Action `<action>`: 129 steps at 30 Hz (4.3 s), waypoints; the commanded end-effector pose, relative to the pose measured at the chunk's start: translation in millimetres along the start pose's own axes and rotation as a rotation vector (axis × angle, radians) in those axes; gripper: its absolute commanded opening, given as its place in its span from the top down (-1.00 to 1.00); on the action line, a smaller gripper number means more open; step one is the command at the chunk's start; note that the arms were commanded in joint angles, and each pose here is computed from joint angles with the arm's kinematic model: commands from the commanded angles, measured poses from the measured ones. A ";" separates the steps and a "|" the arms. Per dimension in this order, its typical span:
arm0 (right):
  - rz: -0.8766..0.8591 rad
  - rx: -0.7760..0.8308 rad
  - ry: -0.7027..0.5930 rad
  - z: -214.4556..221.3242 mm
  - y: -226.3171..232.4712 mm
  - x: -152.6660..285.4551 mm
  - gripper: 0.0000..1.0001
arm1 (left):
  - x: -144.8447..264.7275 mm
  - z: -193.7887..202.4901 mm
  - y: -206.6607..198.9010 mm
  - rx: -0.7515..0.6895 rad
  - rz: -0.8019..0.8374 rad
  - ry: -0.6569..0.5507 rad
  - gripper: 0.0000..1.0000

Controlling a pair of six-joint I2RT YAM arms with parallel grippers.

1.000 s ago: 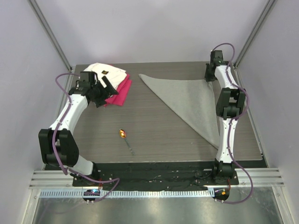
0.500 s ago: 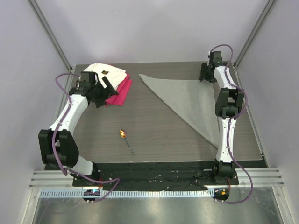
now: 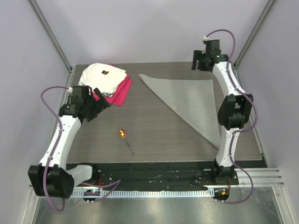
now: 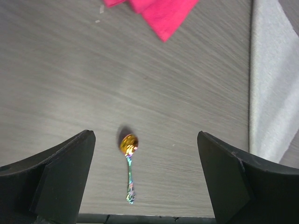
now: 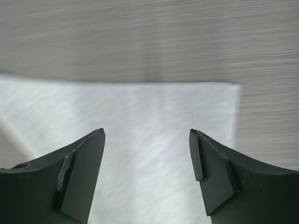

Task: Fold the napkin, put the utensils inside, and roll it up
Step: Fold the napkin, then grab a utensil with the right arm, then place the utensil onto the napkin

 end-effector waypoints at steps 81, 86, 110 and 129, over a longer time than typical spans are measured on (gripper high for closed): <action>-0.354 0.656 0.205 130.2 161.6 12.6 0.98 | -61.1 -20.8 -30.7 0.042 0.118 0.073 -1.00; -0.364 0.678 0.241 141.9 158.5 7.6 0.98 | -71.0 -21.6 -34.6 0.048 0.137 0.094 -0.99; -0.326 0.736 0.328 164.9 130.0 -1.2 0.98 | -102.3 -36.5 -61.5 0.060 0.191 0.132 -0.92; -0.390 0.565 0.162 113.0 148.4 38.0 -0.25 | -224.8 -43.9 -157.0 0.205 0.389 0.107 -0.70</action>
Point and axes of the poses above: each gripper's point midway between its finger pads, its own x axis back along the fingers, its own y axis along the line the jaws close on, z = x × y, the point moved 8 cm from there along x, back along the fingers, and after that the axes turned 3 degrees about x, right-handed, at the moved point
